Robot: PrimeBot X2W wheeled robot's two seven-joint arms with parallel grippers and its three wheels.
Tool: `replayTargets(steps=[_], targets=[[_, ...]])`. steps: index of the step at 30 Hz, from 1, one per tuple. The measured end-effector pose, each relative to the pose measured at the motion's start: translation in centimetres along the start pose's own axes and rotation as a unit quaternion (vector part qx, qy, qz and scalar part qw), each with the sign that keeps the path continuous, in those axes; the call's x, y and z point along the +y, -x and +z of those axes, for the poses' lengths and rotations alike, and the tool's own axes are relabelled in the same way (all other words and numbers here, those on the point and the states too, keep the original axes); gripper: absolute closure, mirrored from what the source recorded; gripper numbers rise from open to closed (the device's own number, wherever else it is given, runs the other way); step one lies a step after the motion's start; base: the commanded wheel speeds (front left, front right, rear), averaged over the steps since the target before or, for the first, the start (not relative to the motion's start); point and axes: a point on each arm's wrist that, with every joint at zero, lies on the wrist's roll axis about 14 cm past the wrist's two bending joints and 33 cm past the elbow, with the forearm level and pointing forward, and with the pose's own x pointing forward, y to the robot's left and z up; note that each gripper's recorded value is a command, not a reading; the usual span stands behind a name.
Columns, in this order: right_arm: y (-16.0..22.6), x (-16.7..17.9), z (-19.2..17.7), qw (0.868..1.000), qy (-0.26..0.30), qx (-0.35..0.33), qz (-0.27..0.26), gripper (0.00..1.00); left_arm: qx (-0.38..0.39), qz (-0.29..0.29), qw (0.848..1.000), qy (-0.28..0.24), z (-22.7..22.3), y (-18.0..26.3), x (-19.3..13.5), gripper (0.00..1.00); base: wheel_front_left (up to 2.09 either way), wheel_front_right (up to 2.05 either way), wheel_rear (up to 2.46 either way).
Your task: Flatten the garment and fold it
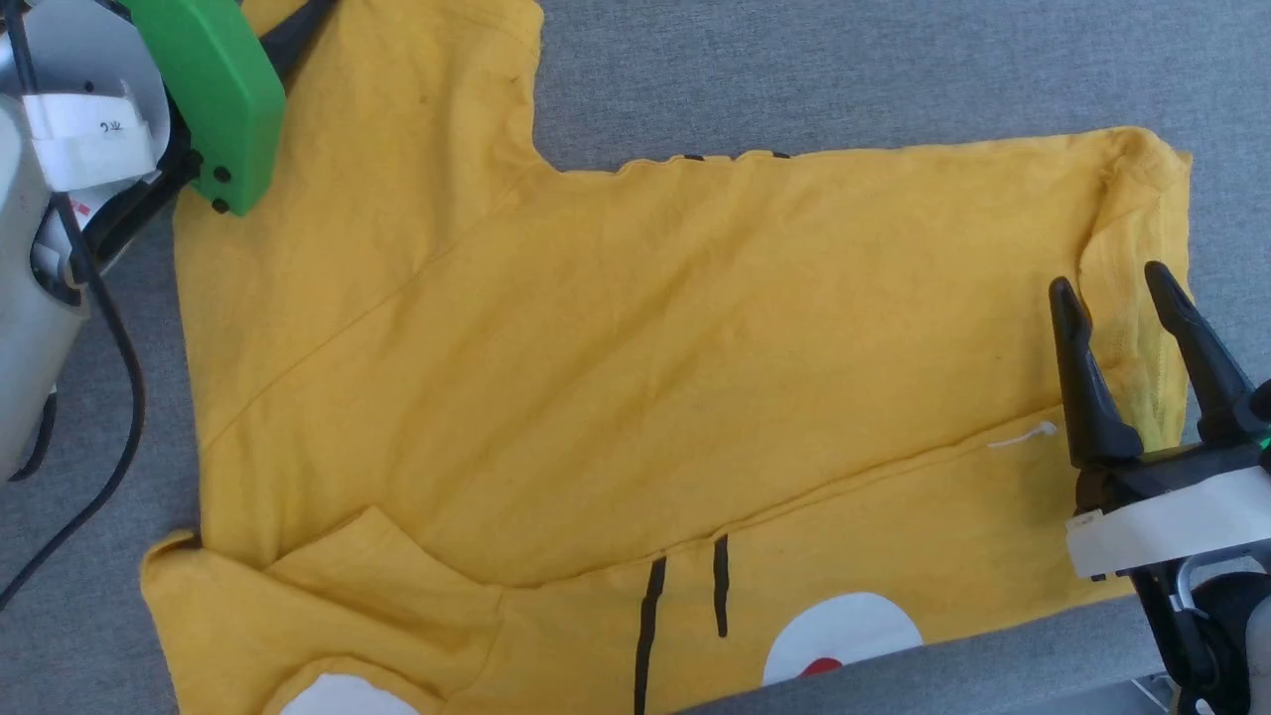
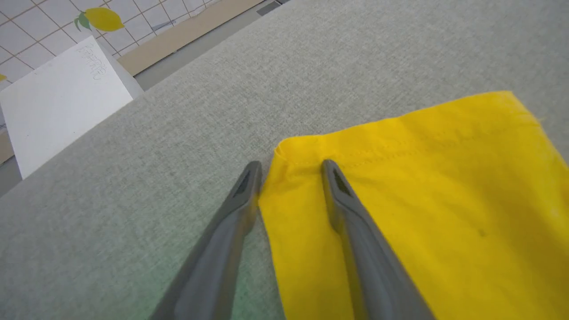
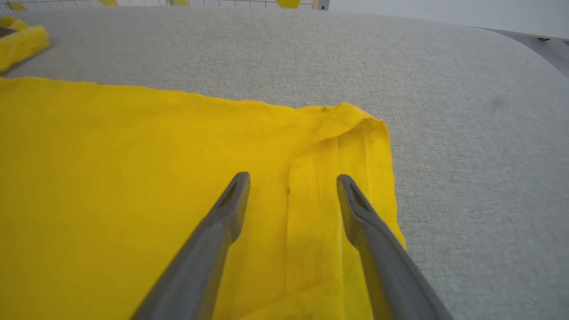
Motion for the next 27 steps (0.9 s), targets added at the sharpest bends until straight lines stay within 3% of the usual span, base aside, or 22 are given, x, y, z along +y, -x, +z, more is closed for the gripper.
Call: replayTargets(steps=[7,11,15,20,27], targets=[[-0.2,-0.4,2.0,1.0,0.016,-0.024,0.001,0.0,-0.011,0.004,1.0,0.001,0.2,0.2,0.4,1.0,0.0,0.0,0.0],[-0.9,-1.0,6.0,0.996,0.052,-0.067,0.013,0.0,-0.02,0.013,1.0,-0.004,0.7,1.0,0.6,1.0,0.0,0.0,0.0],[-2.4,-1.9,9.6,0.994,0.054,-0.092,0.02,0.0,-0.025,0.018,1.0,-0.007,1.1,1.8,0.8,1.0,0.0,0.0,0.0],[-4.7,-3.7,7.0,0.999,0.039,0.008,0.02,0.0,-0.026,0.02,0.999,-0.004,0.8,2.2,0.8,1.0,0.0,0.0,0.0],[-5.9,-3.4,1.7,0.992,0.019,0.119,0.034,0.0,-0.016,0.025,1.0,0.008,-0.6,2.0,1.1,1.0,0.0,0.0,0.0]])
